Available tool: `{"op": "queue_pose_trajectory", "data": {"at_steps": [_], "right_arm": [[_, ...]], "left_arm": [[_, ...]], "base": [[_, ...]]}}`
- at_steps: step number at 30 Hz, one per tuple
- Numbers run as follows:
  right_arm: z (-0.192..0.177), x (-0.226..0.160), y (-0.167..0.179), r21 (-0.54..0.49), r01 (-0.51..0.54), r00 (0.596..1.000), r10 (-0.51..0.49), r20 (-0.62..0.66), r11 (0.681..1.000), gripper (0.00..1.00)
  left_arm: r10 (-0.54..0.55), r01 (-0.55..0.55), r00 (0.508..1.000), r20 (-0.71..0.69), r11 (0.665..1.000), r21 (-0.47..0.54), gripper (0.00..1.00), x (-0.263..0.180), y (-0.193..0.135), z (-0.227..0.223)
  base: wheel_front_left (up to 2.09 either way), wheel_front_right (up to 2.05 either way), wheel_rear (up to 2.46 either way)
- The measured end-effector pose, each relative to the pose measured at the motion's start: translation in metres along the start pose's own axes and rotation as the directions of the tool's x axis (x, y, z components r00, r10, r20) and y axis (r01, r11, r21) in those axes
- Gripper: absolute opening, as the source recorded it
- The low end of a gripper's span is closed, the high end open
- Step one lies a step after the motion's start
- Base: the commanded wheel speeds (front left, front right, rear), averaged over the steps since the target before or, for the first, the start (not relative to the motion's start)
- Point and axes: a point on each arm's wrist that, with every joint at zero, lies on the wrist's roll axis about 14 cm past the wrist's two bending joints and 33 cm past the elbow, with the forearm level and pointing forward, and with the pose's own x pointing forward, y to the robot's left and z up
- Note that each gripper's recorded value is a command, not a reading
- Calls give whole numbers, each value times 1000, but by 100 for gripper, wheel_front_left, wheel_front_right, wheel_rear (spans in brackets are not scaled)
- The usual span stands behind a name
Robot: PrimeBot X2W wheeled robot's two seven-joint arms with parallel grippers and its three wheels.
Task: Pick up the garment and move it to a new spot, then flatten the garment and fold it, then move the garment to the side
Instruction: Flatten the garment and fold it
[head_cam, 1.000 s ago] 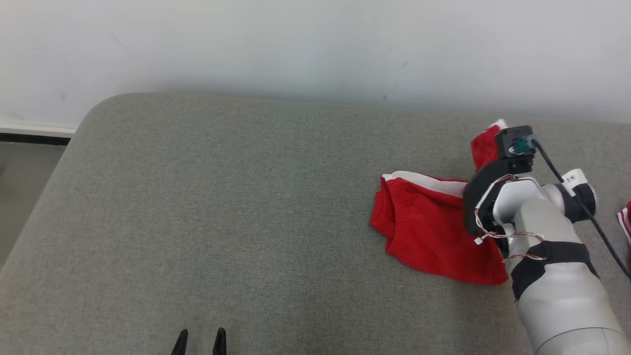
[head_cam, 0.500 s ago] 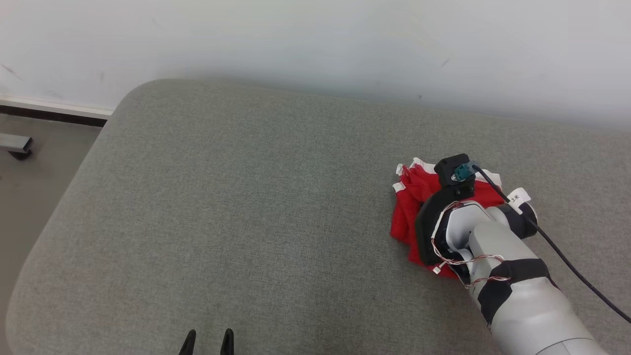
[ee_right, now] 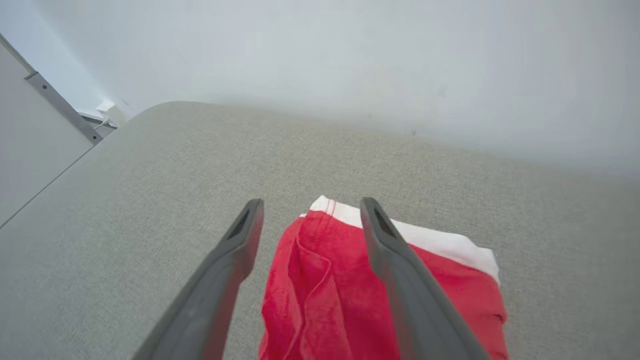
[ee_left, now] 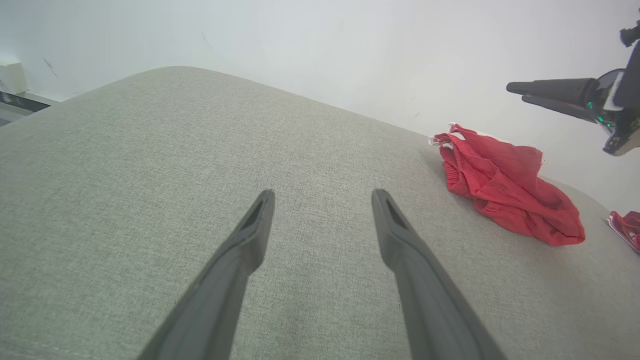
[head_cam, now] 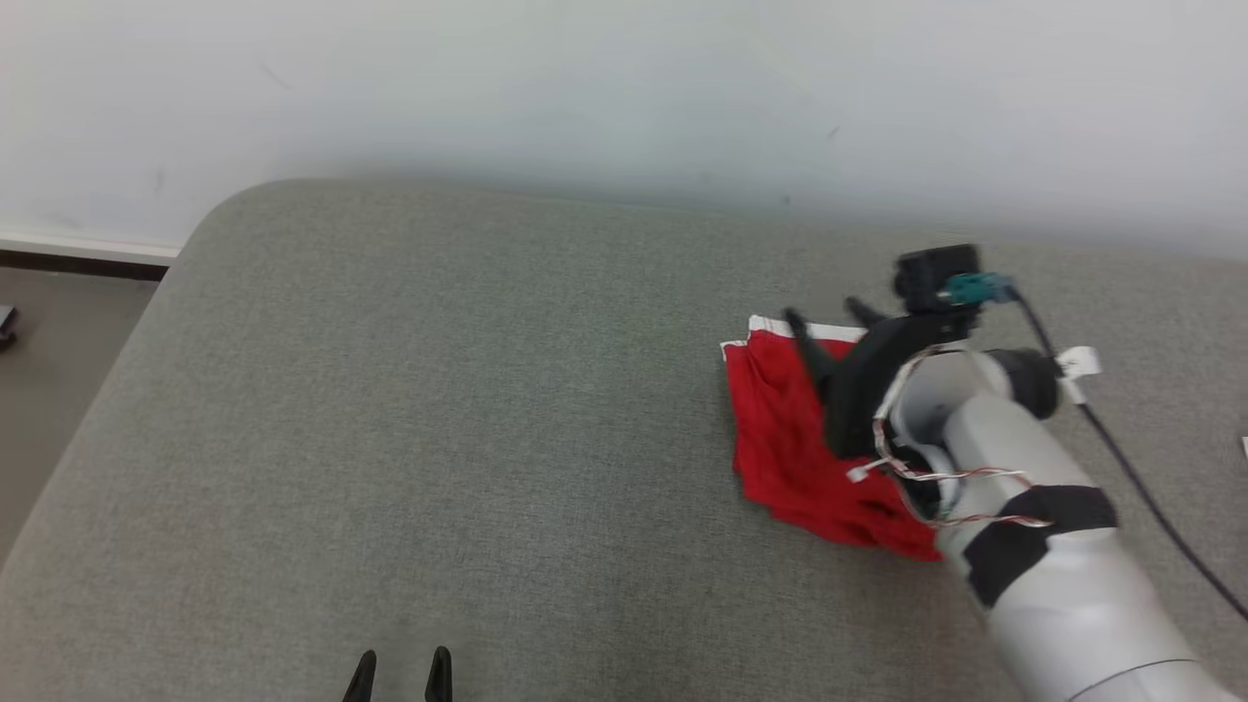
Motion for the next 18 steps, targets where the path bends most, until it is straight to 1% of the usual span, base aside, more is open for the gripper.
{"op": "queue_pose_trajectory", "data": {"at_steps": [3,6,8,9,10,11,13,14,15,18], "right_arm": [[1,-12,-45,-6,106,994,-105,31,994,100],[-25,-23,-77,-31,186,982,-187,-13,982,100],[-45,-28,-86,-38,213,976,-215,-40,976,100],[-51,-30,-89,-41,222,973,-224,-48,974,83],[-57,-31,-89,-50,225,972,-227,-54,973,83],[-63,-31,-87,-55,221,973,-224,-59,974,0],[-69,-30,-83,-54,216,973,-220,-70,975,0],[-80,-29,-71,-59,195,976,-200,-87,979,0],[-80,-29,-71,-59,195,976,-200,-87,979,0],[-85,-24,-52,-65,157,983,-163,-89,985,0]], "left_arm": [[-18,18,1000,-4,1000,-2,100,2,-5,-1],[-26,26,1000,-9,1000,-3,100,3,-8,-3],[-27,27,1000,-11,1000,-4,100,3,-8,-3],[-26,26,1000,-11,1000,-5,100,3,-8,-4],[-24,24,1000,-12,1000,-4,100,2,-8,-4],[-22,22,1000,-12,1000,-4,100,2,-7,-4],[-19,19,1000,-12,1000,-4,100,2,-6,-4],[-15,15,1000,-13,1000,-3,100,2,-5,-4],[-15,15,1000,-13,1000,-3,100,2,-5,-4],[-14,14,1000,-14,1000,-2,100,2,-4,-4]], "base": [[0,0,0],[0,0,0],[0,0,0],[0,0,0],[0,0,0],[0,0,0],[0,0,0],[0,0,0],[0,0,0],[0,0,0]]}}
